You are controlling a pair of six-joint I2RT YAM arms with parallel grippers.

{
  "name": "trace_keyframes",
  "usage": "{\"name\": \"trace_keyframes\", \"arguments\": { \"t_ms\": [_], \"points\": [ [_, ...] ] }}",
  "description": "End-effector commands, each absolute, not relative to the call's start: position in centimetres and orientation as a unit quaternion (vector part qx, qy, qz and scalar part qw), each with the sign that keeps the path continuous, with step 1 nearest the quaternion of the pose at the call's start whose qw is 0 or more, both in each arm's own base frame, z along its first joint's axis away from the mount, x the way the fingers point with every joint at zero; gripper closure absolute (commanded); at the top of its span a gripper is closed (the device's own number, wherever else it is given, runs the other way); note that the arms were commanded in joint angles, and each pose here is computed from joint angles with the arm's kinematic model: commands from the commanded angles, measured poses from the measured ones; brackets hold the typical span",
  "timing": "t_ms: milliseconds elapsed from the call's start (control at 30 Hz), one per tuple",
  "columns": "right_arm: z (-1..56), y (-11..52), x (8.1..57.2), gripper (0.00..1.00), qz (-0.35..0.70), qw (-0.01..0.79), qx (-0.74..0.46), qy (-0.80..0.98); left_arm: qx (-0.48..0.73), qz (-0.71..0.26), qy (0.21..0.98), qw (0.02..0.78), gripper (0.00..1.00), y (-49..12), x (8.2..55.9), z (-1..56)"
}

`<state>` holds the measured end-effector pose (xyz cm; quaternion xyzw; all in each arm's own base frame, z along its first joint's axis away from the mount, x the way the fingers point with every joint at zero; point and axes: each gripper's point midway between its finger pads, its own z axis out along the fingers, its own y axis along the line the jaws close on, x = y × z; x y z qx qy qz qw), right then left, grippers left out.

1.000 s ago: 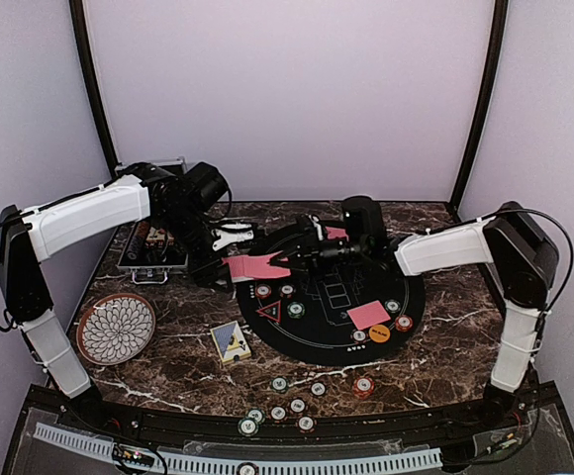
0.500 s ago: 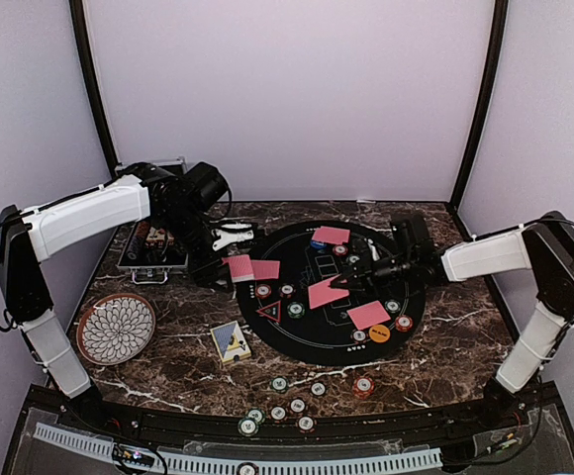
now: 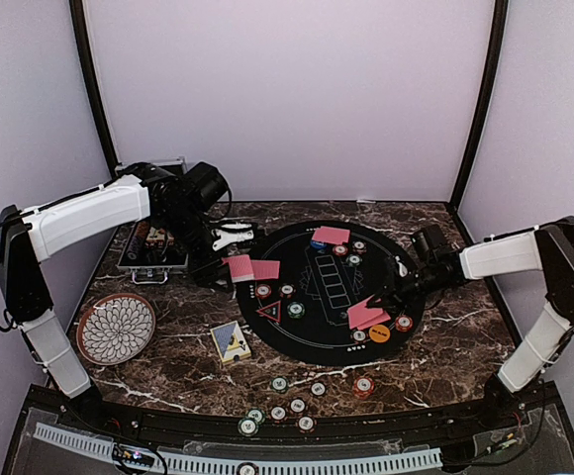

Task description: Distribute texas hold em gaming equipment

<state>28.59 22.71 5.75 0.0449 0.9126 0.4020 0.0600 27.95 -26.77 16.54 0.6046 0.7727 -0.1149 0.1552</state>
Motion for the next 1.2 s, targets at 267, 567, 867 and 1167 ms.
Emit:
{"name": "trace_keyframes", "arguments": {
  "t_ms": [267, 567, 867, 1167],
  "points": [
    [5.0, 19.5, 29.7, 0.90, 0.289, 0.093, 0.014, 0.953, 0.608, -0.127, 0.761, 0.188, 1.00, -26.9, 27.6, 19.2],
    [5.4, 18.5, 30.3, 0.56, 0.252, 0.103, 0.005, 0.962, 0.608, -0.129, 0.761, 0.187, 1.00, -26.9, 27.5, 19.3],
    [8.9, 18.1, 32.4, 0.54, 0.232, 0.154, 0.005, 0.960, 0.608, -0.128, 0.761, 0.186, 1.00, -26.9, 27.5, 19.3],
    [12.7, 25.3, 33.0, 0.36, 0.326, 0.175, -0.027, 0.929, 0.608, -0.126, 0.761, 0.186, 1.00, -26.8, 27.6, 19.3]
  ]
}}
